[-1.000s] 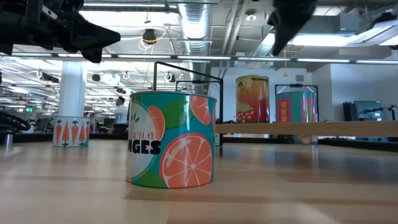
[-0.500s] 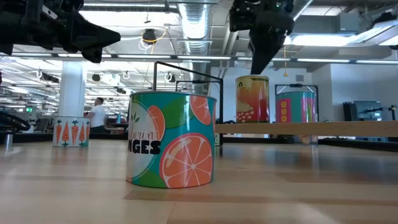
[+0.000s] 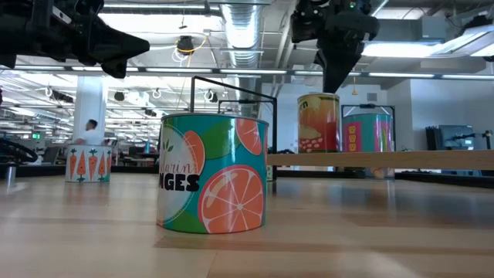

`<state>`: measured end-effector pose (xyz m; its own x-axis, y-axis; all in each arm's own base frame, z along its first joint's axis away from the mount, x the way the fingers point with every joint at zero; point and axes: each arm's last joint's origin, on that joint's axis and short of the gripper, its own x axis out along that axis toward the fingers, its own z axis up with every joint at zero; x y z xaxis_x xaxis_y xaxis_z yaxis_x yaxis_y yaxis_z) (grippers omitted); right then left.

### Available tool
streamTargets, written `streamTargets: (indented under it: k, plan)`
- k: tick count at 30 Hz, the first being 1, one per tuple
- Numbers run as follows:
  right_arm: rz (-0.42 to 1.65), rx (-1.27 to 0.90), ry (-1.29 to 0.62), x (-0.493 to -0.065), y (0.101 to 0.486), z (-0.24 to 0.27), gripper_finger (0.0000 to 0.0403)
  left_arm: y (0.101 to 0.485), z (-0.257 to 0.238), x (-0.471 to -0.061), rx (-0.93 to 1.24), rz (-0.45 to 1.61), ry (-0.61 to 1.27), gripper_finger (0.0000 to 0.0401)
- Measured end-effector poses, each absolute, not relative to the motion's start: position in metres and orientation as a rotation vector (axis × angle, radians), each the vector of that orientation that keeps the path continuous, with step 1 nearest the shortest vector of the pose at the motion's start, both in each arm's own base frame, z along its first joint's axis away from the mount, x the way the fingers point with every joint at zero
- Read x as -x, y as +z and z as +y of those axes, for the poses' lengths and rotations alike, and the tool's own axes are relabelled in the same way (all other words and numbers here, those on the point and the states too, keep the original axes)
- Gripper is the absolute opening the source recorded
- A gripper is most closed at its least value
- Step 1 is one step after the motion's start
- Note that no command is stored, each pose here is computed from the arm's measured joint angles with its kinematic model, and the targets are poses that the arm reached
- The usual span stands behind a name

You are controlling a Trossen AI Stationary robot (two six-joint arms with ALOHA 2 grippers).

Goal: Pick and place cans onto a shelf
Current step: Adjust the large canned corn on the shelf, then put the top large canned peaches on the shelf

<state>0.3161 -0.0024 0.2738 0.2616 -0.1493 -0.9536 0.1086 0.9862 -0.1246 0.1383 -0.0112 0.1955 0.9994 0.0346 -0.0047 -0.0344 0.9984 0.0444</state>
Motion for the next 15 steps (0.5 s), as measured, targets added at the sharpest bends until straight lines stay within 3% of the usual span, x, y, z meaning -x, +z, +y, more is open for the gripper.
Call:
streamTargets:
  k: [9, 15]
  plan:
    - [1.265, 0.046, -0.176, -0.314, 0.279, -0.003, 0.0013, 0.195, -0.011, -0.138, -0.044, 0.006, 0.035, 0.0000]
    - [1.072, 0.136, -0.221, -0.303, 0.308, 0.001, 0.0009, 0.195, -0.011, -0.138, -0.060, 0.006, 0.034, 0.0000]
